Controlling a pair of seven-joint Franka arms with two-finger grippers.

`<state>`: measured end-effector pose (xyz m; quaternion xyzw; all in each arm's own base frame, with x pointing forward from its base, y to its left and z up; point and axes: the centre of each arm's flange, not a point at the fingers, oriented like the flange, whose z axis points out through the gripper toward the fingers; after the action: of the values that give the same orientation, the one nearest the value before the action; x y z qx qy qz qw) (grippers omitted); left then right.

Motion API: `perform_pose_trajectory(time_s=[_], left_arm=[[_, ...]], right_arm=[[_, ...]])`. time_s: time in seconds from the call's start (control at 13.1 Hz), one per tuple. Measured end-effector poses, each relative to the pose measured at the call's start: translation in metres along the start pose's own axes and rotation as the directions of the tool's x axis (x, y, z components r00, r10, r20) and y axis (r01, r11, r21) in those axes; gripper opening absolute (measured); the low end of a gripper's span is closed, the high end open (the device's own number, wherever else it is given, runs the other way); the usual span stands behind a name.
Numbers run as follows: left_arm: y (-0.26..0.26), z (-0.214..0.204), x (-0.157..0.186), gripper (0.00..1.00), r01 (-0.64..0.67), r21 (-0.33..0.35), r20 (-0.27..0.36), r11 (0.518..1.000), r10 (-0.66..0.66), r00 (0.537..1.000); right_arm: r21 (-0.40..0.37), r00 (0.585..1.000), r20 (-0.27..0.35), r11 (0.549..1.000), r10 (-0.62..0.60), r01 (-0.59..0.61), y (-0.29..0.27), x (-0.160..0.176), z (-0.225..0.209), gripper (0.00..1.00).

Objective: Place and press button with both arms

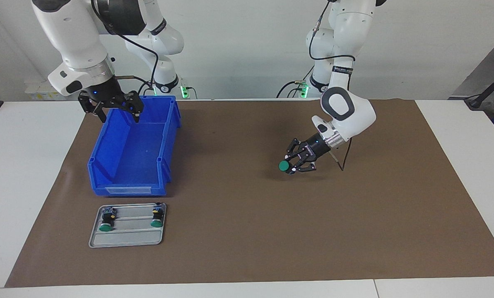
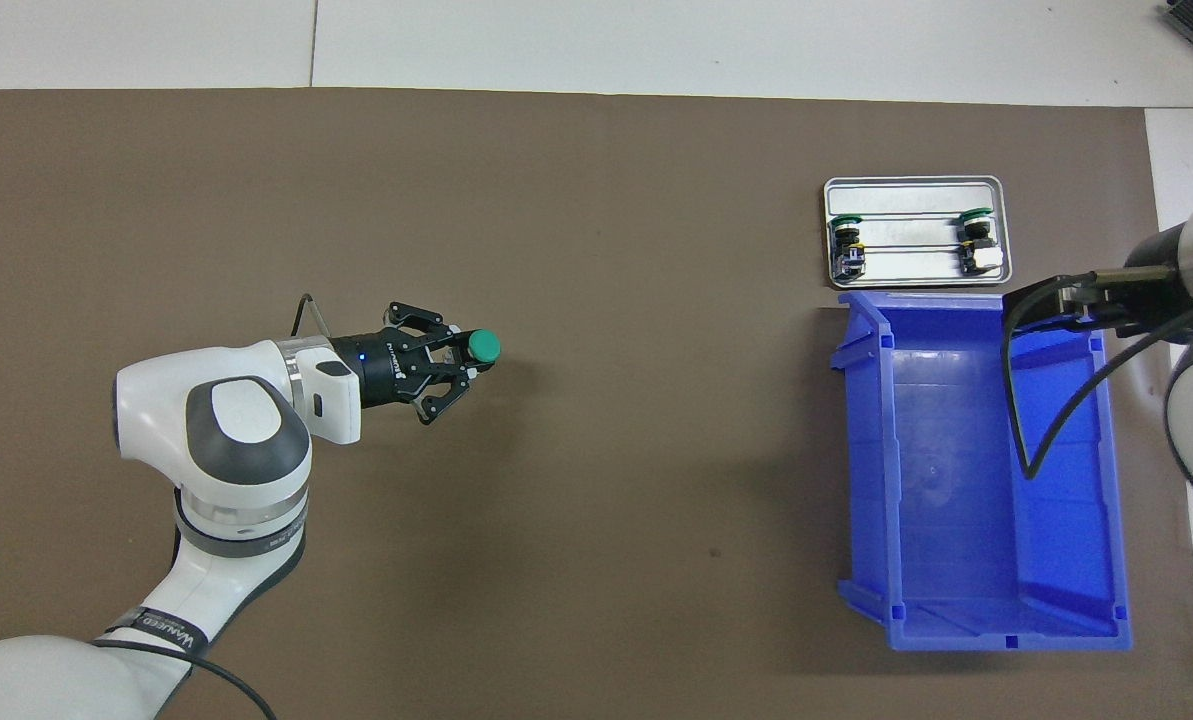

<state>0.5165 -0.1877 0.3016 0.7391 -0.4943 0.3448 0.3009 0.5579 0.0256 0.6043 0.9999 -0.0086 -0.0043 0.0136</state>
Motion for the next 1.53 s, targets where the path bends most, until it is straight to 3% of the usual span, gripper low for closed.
perform_pose_trajectory(time_s=[0.46,0.61,0.76,0.99,1.53], left_arm=[[0.023,0.012,-0.026,0.34,0.025,-0.048,-0.161,0.999,-0.033,0.986],[0.032,0.018,-0.027,0.34,0.038,-0.066,-0.256,0.997,-0.053,0.965],[0.040,0.023,-0.033,0.34,0.038,-0.073,-0.313,0.997,-0.059,0.948],[0.048,0.029,-0.043,0.34,0.034,-0.085,-0.356,0.996,-0.062,0.932],[0.060,0.031,-0.063,0.34,0.018,-0.087,-0.378,0.996,-0.050,0.925]], right_arm=[[0.000,1.000,0.000,1.000,0.000,0.000,0.000,0.000,0.000,1.00],[0.000,1.000,0.000,1.000,0.000,0.000,0.000,0.000,0.000,1.00],[0.000,1.000,0.000,1.000,0.000,0.000,0.000,0.000,0.000,1.00],[0.000,1.000,0.000,1.000,0.000,0.000,0.000,0.000,0.000,1.00],[0.000,1.000,0.000,1.000,0.000,0.000,0.000,0.000,0.000,1.00]])
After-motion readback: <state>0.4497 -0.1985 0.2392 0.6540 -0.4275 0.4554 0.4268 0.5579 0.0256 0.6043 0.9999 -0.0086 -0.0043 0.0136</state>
